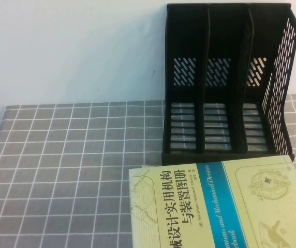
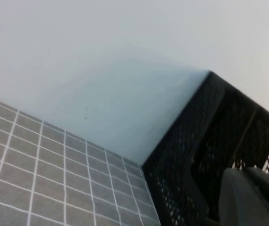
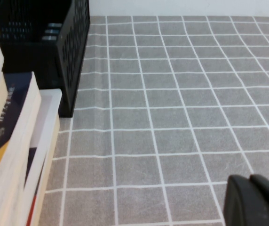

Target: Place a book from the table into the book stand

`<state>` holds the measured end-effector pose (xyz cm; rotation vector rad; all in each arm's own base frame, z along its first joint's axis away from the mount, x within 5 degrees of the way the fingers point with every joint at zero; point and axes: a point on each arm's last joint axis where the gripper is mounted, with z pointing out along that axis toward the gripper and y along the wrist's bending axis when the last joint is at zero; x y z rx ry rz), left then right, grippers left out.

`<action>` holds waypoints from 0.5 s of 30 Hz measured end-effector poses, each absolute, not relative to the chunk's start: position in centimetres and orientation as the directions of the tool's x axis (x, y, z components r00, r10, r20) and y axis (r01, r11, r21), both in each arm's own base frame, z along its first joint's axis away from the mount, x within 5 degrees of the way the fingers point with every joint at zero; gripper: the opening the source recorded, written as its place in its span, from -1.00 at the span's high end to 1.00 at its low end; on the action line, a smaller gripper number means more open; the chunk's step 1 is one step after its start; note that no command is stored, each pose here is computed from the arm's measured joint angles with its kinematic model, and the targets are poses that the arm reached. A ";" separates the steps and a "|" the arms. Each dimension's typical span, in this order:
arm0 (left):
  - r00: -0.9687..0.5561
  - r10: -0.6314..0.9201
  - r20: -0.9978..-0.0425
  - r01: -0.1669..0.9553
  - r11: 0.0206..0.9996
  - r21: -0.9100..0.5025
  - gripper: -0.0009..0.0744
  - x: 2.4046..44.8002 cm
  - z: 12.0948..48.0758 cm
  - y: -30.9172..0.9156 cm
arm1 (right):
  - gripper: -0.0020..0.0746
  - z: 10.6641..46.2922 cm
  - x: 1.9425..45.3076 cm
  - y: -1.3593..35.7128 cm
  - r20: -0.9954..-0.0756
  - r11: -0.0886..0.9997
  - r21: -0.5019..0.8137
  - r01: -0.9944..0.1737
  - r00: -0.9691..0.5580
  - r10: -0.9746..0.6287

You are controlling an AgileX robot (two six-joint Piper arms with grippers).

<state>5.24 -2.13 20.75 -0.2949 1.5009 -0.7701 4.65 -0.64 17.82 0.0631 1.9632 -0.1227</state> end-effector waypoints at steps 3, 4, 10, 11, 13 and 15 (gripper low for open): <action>-0.082 -0.643 -0.762 0.261 0.723 -0.639 0.99 5.2 21.3 -1.9 | 0.96 17.8 4.7 -0.6 -0.923 0.993 -0.057 0.102 -0.385 -0.013; -0.064 -0.649 -0.758 0.269 0.720 -0.640 0.99 5.1 22.0 -1.8 | 0.96 17.8 4.7 -0.6 -0.923 0.993 -0.057 0.102 -0.385 -0.013; 0.074 -0.610 -0.789 0.342 0.758 -0.555 0.99 3.9 26.8 -1.5 | 0.96 17.8 4.7 -0.6 -0.923 0.993 -0.057 0.102 -0.385 -0.013; 0.094 -0.592 -0.801 0.351 0.772 -0.530 0.99 3.7 27.4 -1.5 | 0.96 17.8 4.7 -0.6 -0.923 0.993 -0.057 0.102 -0.385 -0.013; 0.112 -0.554 -0.825 0.371 0.794 -0.482 0.99 3.4 28.0 -1.7 | 0.96 17.8 4.7 -0.6 -0.923 0.993 -0.057 0.102 -0.385 -0.013; 0.118 -0.511 -0.851 0.389 0.813 -0.434 0.99 3.2 28.3 -1.9 | 0.96 17.8 4.7 -0.6 -0.923 0.993 -0.057 0.102 -0.385 -0.013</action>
